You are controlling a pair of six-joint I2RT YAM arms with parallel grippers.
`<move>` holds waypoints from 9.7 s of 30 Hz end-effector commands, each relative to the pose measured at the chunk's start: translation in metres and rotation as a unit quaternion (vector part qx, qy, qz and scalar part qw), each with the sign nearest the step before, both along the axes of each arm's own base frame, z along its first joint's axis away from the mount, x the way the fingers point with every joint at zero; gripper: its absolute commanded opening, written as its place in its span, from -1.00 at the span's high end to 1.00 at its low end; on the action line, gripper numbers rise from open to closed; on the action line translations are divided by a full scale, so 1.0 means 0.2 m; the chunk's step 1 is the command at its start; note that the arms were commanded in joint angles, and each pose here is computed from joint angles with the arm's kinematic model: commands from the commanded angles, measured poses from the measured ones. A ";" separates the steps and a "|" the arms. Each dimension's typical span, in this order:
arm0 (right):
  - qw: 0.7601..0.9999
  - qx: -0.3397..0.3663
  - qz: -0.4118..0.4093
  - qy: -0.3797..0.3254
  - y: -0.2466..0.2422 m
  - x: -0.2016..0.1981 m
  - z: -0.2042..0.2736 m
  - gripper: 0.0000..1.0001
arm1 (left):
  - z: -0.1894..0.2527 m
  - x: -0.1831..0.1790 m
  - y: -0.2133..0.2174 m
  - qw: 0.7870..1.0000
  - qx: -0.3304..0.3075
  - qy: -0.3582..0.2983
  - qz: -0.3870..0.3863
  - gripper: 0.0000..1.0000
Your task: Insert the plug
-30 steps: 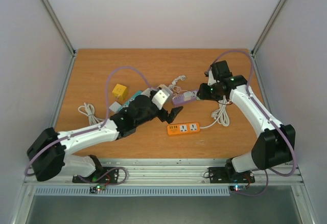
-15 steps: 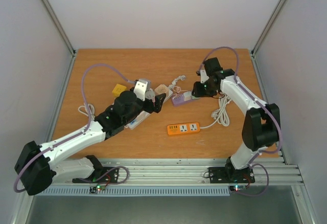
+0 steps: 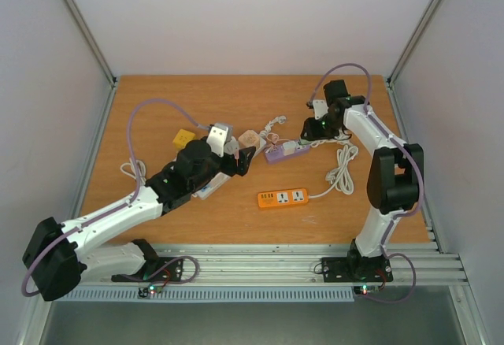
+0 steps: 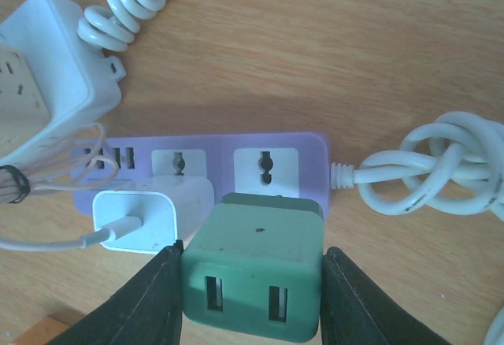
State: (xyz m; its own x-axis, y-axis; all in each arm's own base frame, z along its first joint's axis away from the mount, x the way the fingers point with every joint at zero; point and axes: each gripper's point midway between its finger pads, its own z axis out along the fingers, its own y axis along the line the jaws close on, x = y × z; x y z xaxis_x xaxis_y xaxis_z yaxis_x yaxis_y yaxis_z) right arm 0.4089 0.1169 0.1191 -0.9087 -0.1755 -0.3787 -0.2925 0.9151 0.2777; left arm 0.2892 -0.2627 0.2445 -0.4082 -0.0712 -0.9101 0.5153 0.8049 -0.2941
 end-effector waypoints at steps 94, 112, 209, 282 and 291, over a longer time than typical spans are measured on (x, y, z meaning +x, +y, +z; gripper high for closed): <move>0.990 -0.018 -0.105 0.094 0.00 -0.12 -0.33 0.29 | -0.09 0.21 0.36 0.985 0.054 0.051 0.158 -0.99; 0.987 0.098 -0.113 -0.058 0.09 -0.02 0.31 -0.44 | -0.58 0.52 0.92 0.924 0.061 0.240 0.292 -0.99; 0.951 0.306 -0.027 -0.009 0.70 -0.85 0.79 -0.81 | 0.09 -0.18 -0.21 0.896 0.021 -0.222 -0.384 0.14; 0.998 -0.070 0.007 0.004 0.43 -0.97 -0.04 0.11 | 0.17 0.19 0.67 0.990 -0.024 0.025 0.135 -0.99; 0.997 -0.072 -0.015 0.019 0.45 -0.95 -0.08 0.10 | 0.15 0.20 0.69 0.989 -0.016 0.028 0.144 -0.99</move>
State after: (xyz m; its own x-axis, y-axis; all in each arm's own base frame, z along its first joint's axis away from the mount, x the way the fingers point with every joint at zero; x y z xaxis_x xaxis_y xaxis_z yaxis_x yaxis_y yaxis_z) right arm 0.2099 0.1997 0.0964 -0.9327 -0.2214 -0.2848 -0.2708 0.9513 0.1473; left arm 0.3265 -0.1270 0.2678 -0.4456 -0.2192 -0.8680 0.2446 0.9028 -0.3536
